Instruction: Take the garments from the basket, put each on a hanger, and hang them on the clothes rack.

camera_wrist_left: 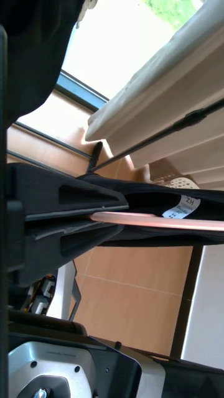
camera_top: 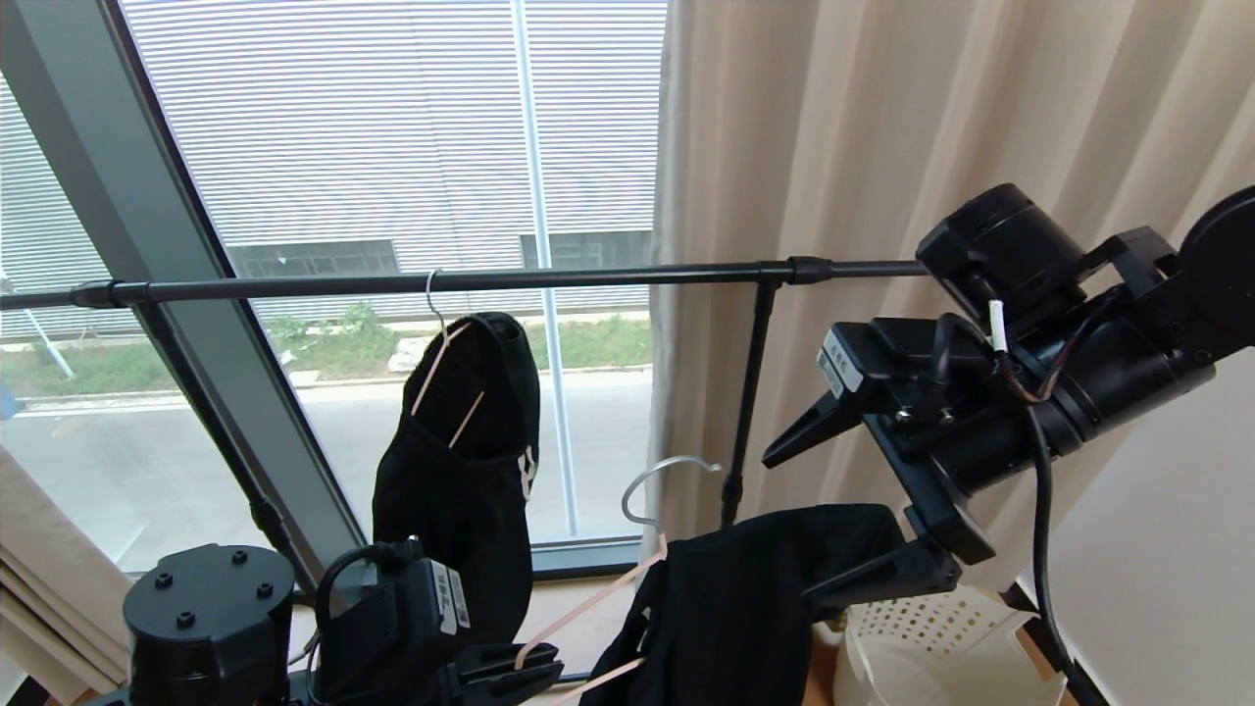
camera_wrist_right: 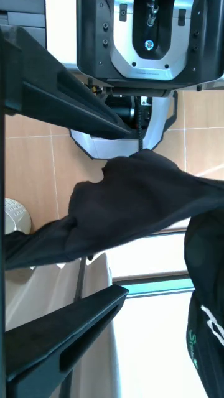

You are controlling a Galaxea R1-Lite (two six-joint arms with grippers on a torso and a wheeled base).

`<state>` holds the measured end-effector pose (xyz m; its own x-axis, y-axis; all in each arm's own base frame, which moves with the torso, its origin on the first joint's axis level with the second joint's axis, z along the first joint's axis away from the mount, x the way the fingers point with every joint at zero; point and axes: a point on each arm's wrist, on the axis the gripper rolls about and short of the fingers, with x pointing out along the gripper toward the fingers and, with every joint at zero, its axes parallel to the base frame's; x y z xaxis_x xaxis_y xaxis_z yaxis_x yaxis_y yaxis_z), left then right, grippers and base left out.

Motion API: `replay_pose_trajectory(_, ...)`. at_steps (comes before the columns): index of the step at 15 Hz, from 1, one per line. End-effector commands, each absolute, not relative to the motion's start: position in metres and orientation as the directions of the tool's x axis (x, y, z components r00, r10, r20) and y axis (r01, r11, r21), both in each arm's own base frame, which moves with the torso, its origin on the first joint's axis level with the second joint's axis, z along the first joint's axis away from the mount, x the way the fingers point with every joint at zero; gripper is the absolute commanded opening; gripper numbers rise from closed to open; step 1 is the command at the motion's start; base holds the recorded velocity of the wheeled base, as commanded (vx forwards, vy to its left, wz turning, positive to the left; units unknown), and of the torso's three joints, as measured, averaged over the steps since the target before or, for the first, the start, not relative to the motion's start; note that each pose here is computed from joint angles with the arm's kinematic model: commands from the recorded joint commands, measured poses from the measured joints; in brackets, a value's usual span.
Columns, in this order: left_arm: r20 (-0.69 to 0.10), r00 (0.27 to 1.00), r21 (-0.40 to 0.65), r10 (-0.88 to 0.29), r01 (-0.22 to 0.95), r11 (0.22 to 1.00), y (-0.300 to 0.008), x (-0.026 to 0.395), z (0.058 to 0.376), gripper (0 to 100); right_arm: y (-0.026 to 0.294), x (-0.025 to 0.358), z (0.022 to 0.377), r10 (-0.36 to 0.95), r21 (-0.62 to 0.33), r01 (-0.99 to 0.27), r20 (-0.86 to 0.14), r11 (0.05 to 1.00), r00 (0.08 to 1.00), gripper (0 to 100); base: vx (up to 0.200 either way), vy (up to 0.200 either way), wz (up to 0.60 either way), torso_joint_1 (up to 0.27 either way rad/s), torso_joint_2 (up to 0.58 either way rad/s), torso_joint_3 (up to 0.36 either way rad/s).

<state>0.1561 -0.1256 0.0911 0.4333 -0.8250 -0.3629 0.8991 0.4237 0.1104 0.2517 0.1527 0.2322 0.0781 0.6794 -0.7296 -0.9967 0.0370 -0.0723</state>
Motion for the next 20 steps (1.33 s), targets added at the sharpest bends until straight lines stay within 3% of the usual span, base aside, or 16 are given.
replay_pose_trajectory(1,-0.361,0.432,0.112,-0.827,0.9,0.421,-0.125,0.155,0.092,0,0.16,0.265,0.219,0.678,-0.036,-0.999,-0.734,0.02,0.04,100,0.0,0.0,0.0,0.0,0.0,0.0)
replay_pose_trajectory(8,-0.349,0.437,0.117,-0.829,0.898,0.424,-0.126,0.155,0.093,0,0.173,0.271,0.197,0.651,0.037,-0.999,-0.758,-0.006,-0.032,100,0.0,0.0,0.0,0.0,0.0,0.0)
replay_pose_trajectory(19,-0.35,0.435,0.116,-0.829,0.899,0.423,-0.125,0.155,0.092,0,0.178,0.275,0.187,0.64,0.066,-0.998,-0.766,-0.007,-0.056,100,0.0,0.0,0.0,0.0,0.0,0.0)
replay_pose_trajectory(20,-0.348,0.436,0.118,-0.83,0.899,0.423,-0.126,0.155,0.093,0,0.177,0.274,0.189,0.643,0.062,-0.998,-0.764,-0.006,-0.051,0,0.0,0.0,0.0,0.0,0.0,0.0)
